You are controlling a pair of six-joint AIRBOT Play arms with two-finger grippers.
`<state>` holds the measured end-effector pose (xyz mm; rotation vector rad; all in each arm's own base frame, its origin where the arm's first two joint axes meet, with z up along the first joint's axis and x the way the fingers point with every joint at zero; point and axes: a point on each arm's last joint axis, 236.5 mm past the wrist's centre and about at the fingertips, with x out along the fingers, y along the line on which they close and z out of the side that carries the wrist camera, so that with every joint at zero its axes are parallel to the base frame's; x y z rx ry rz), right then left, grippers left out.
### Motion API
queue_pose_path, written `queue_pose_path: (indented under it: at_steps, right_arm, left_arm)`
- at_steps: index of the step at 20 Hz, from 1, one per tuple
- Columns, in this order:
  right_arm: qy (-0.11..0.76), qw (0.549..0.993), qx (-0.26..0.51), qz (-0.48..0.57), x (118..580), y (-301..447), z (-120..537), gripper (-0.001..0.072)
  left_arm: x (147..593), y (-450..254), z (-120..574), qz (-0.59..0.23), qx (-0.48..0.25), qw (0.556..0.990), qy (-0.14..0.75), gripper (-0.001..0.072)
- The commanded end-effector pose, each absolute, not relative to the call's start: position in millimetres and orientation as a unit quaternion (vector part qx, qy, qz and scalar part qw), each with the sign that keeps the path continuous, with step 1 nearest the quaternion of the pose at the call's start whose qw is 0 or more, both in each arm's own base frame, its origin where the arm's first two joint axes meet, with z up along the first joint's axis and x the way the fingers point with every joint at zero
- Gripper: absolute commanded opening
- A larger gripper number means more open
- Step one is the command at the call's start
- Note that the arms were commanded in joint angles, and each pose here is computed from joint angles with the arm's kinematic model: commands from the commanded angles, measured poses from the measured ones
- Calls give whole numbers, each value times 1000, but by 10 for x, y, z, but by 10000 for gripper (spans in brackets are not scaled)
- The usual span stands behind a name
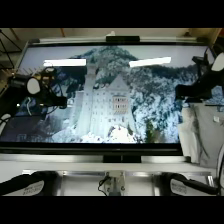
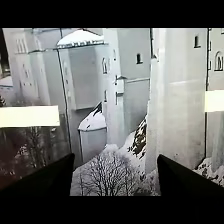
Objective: Fold the shirts.
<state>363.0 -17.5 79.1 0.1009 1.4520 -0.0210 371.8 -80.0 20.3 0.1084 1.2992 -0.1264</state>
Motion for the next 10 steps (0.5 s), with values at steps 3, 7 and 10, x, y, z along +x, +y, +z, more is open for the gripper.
queue_pose_path:
  at_steps: [3,7,10]
  right_arm:
    - [677,734,52,8,3582,-54,750,507]
    - [678,734,52,8,3581,-54,748,507]
    - [677,734,52,8,3582,-54,750,507]
  left_arm:
    - [3791,-827,182,-60,43,811,581,591]
    - [3790,-826,182,-60,43,810,581,592]
    - [3791,-827,182,-60,43,811,581,592]
